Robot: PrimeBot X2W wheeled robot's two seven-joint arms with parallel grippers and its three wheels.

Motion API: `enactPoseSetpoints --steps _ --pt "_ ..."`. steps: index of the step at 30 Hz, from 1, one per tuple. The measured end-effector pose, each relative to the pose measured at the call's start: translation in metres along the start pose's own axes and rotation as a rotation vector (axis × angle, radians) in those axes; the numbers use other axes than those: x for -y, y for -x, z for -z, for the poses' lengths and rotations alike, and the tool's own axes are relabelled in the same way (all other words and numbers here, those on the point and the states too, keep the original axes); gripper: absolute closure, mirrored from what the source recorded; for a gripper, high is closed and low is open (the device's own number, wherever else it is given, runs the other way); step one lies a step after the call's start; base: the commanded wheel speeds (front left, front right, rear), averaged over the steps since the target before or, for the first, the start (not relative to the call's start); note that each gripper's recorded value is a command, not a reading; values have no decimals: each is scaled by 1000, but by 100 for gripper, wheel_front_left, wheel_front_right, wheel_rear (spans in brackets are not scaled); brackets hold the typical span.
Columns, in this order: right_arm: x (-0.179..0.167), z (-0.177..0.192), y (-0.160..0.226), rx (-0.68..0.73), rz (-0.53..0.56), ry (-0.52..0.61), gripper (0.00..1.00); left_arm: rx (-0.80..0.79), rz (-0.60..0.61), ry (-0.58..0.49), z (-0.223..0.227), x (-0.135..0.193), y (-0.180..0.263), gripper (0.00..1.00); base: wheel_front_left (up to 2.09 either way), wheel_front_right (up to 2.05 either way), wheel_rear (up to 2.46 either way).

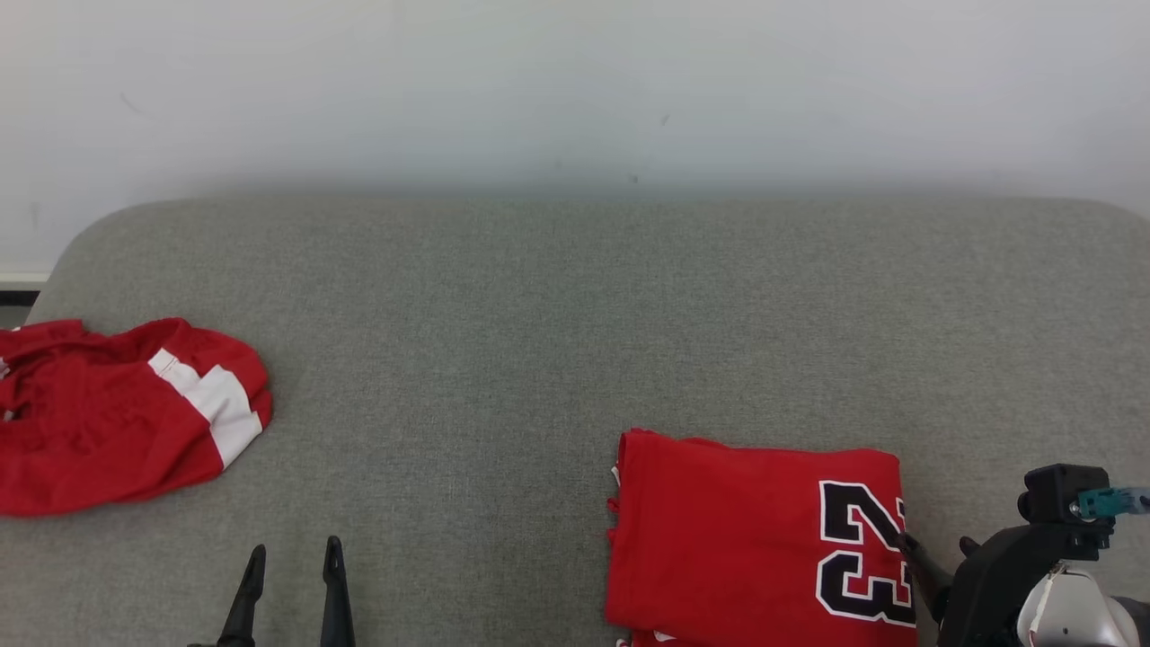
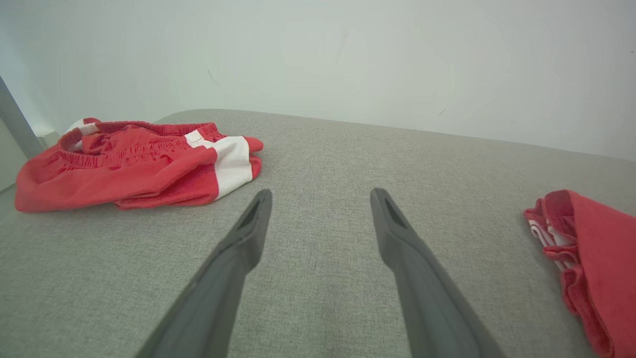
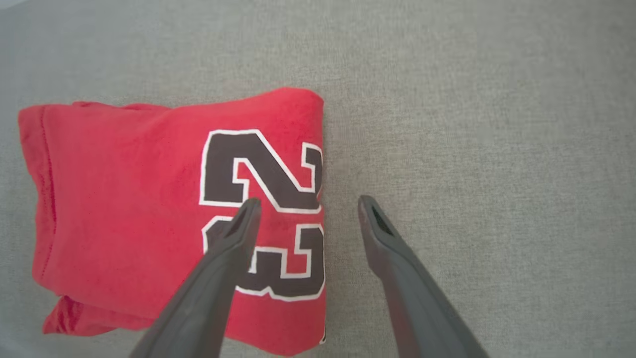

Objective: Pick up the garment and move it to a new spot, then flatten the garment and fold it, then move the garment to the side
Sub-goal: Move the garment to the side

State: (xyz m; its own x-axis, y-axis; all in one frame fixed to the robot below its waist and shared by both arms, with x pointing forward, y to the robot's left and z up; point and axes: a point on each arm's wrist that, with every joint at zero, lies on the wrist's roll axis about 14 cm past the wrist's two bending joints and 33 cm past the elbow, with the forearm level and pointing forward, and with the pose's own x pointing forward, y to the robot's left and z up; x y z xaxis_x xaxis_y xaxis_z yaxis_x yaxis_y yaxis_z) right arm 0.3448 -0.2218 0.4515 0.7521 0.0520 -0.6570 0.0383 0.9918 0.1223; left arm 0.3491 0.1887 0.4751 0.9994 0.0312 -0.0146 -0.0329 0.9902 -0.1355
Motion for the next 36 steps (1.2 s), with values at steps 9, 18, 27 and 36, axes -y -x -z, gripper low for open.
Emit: enactPoseSetpoints --steps 9,18,27,36 --pt "-3 34 -26 -165 3 -19 0 -21 -34 -4 6 -11 -4 0 0 0 0" --pt "-7 52 -46 -260 -1 1 0 -29 -44 -9 9 -14 -6 0 0 0 0" --pt "3 26 -75 -260 30 157 100 -25 -2 -15 9 -1 -24 0 0 0 0" --pt "38 -46 -88 -153 114 355 100 45 138 -39 -6 39 -65 0 0 0 0"
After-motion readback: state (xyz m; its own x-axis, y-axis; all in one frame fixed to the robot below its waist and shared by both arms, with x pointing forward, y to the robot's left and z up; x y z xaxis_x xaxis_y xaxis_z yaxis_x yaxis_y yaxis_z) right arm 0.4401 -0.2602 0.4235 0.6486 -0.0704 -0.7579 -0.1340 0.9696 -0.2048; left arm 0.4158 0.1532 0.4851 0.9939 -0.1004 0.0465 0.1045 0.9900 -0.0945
